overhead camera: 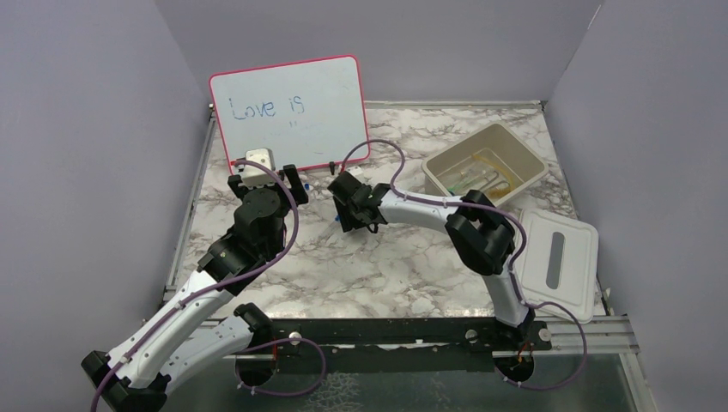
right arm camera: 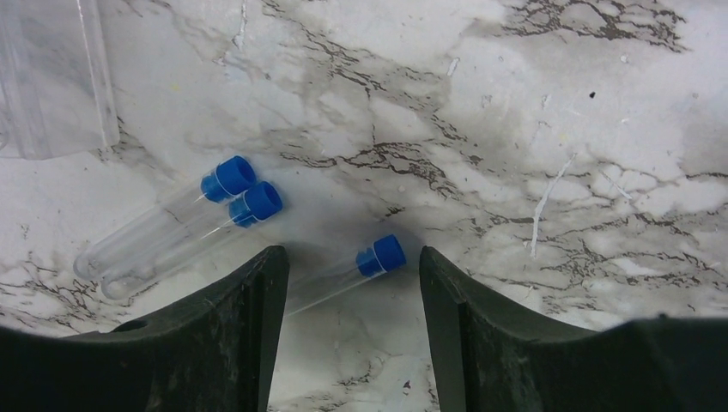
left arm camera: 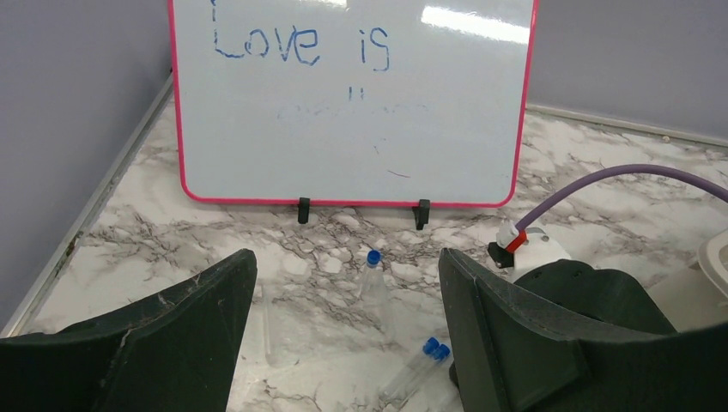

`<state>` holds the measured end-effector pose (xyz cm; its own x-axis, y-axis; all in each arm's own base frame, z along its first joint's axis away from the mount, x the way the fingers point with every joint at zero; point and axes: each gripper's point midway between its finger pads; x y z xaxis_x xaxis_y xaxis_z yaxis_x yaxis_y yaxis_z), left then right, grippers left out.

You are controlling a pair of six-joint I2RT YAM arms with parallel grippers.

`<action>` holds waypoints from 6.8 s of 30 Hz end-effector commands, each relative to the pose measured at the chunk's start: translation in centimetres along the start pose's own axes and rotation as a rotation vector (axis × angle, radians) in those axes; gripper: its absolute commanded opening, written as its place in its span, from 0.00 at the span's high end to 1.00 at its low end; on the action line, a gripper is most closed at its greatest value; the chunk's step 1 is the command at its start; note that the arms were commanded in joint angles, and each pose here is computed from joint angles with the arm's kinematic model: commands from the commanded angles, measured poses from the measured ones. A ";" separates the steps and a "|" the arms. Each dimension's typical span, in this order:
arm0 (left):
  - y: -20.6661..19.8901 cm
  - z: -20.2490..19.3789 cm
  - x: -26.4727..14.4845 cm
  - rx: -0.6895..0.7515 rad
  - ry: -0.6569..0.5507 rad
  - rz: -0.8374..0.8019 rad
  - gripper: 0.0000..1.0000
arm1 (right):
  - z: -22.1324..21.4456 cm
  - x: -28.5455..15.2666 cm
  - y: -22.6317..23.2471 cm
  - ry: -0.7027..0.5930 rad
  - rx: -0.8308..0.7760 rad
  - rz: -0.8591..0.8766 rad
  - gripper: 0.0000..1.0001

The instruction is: Organize the chemistry lab equipment

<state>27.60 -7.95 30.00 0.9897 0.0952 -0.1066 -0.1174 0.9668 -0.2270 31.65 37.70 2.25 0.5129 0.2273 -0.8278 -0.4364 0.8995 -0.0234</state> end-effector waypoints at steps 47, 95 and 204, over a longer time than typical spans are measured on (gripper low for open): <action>-0.8 0.0 -0.1 -0.017 0.016 -0.036 0.19 | -7.4 -1.3 2.4 0.127 0.084 -0.046 0.80; -15.8 -2.0 -9.1 -0.363 0.290 -0.967 0.70 | 10.8 -32.3 2.1 -0.887 0.310 0.846 0.87; -0.3 3.0 -0.1 -0.063 -0.071 0.013 0.35 | 15.3 -2.3 9.1 -1.051 -0.322 0.454 0.88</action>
<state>27.77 -8.17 32.70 0.9940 0.0951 -0.0547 -0.1069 0.9512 -0.2893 36.78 51.24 12.86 0.5216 0.8524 0.0351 -0.8469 0.5223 -0.0996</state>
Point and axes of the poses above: each gripper's point midway between its finger pads, its own x axis out along the fingers, its own y axis along the line the jaws close on, z = x × y, and after that the axes turned 5 degrees about -x, right-handed
